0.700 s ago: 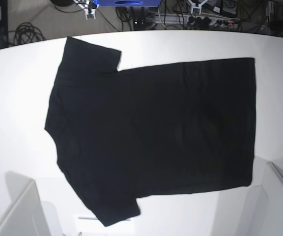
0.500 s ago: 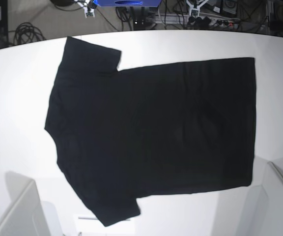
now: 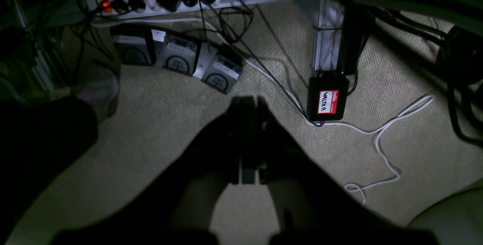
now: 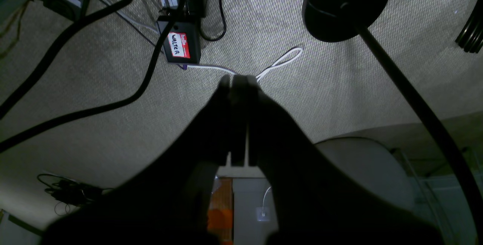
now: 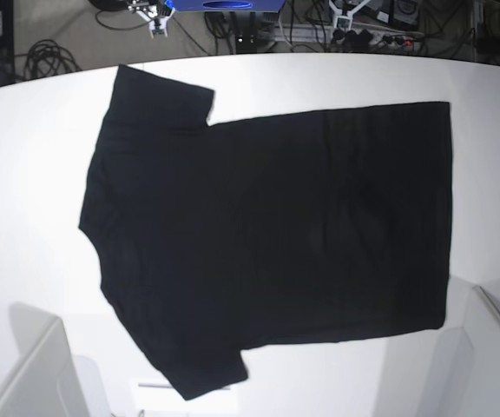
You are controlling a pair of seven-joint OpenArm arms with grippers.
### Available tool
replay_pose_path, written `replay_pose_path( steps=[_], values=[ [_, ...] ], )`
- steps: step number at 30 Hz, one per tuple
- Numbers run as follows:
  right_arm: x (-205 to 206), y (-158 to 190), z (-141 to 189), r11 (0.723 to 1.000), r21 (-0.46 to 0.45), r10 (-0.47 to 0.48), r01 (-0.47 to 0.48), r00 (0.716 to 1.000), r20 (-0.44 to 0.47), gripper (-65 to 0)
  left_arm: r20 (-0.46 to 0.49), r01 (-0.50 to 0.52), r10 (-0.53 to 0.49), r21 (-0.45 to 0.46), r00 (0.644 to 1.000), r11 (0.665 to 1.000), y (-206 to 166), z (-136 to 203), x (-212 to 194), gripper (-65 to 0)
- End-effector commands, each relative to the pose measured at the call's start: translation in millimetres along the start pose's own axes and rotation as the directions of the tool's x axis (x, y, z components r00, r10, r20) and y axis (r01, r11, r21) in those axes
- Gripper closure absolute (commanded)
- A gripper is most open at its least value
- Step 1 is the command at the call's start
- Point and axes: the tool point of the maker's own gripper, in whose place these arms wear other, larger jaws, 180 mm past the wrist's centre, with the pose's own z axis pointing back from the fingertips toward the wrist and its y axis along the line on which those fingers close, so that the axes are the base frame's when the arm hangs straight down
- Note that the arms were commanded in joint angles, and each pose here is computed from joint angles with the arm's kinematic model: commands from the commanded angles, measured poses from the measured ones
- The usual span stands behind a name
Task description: Fold the T-shirt properly
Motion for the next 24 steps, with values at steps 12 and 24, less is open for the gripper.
replay_pose_path(
  steps=[12, 24],
  values=[
    [-1.2, -4.3, 0.6, 1.0, -0.012, 0.004, -0.004, 1.0, 0.014, 0.0, -0.029, 0.026, -0.025, 0.014, 0.999, 1.0, 10.8, 4.5, -21.3, 0.0],
    [-31.6, -21.1, 19.5, 0.999, -0.043, 0.013, -0.008, 0.993, 0.117, 0.0, 0.144, 0.061, -0.067, 0.045, 0.987, 0.997, 36.5, 35.7, -51.2, 0.0]
  ],
)
